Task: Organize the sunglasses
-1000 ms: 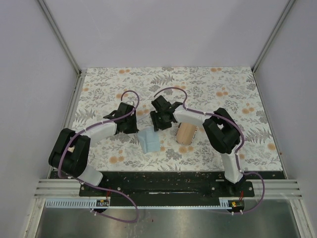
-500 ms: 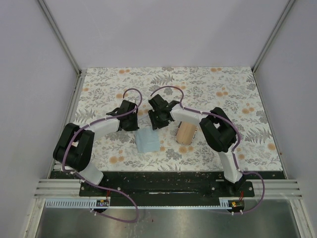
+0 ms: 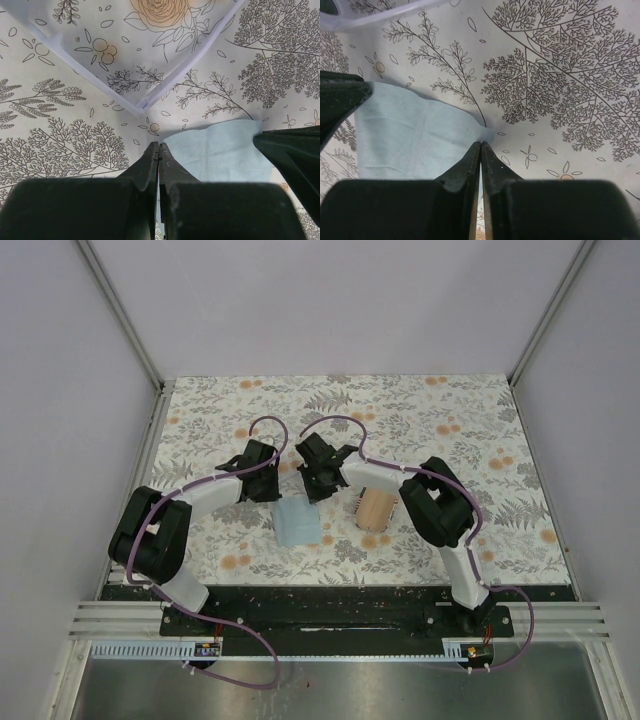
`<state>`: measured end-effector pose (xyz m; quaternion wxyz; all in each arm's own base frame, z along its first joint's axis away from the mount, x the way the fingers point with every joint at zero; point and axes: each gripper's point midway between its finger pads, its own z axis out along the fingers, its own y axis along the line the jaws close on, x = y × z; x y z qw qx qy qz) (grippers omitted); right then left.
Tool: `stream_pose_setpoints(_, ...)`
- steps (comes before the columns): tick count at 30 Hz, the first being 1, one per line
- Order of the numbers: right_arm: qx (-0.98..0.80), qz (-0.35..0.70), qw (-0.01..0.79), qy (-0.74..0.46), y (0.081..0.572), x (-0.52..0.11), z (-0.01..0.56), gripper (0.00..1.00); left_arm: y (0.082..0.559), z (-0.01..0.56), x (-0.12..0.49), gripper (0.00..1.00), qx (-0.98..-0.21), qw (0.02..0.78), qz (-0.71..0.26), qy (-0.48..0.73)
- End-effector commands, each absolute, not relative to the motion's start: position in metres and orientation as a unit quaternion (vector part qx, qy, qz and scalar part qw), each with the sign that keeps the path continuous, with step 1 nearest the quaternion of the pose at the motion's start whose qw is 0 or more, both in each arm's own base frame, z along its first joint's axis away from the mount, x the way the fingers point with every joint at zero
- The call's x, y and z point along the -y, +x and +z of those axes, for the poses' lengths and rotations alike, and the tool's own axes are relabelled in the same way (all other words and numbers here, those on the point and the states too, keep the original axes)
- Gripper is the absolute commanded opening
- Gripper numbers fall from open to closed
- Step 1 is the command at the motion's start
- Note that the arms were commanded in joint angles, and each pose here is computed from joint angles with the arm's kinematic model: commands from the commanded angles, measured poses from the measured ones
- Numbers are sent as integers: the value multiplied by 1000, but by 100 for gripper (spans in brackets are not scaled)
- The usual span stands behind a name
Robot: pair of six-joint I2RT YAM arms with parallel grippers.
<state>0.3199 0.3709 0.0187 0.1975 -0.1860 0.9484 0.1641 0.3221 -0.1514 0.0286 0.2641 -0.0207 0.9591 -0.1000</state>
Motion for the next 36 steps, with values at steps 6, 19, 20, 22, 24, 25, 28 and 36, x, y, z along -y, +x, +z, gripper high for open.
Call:
stream_pose_setpoints(6, -947, 156, 213, -185, 322, -368, 35, 0, 332, 44, 166, 0, -948, 288, -138, -3)
stream_pose_setpoints(19, -941, 173, 236, -171, 332, -329, 75, 0, 340, 56, 214, 0, -928, 301, -217, 41)
stream_pose_setpoints(20, -941, 172, 235, -171, 332, -327, 74, 0, 342, 55, 216, 0, -927, 302, -218, 40)
stream_pose_setpoints(22, -941, 174, 234, -170, 332, -328, 75, 0, 346, 56, 216, 0, -925, 308, -217, 40)
stream_pose_setpoints(24, -942, 174, 231, -171, 331, -327, 74, 0, 348, 58, 215, 0, -924, 313, -214, 44)
stream_pose_setpoints(25, -942, 174, 231, -171, 331, -326, 73, 0, 348, 59, 214, 0, -924, 315, -213, 44)
stream_pose_setpoints(28, -942, 171, 228, -175, 328, -324, 70, 0, 345, 64, 215, 0, -921, 319, -217, 51)
stream_pose_setpoints(36, -940, 182, 221, -187, 315, -319, 75, 0, 326, 76, 223, 0, -911, 332, -227, 89)
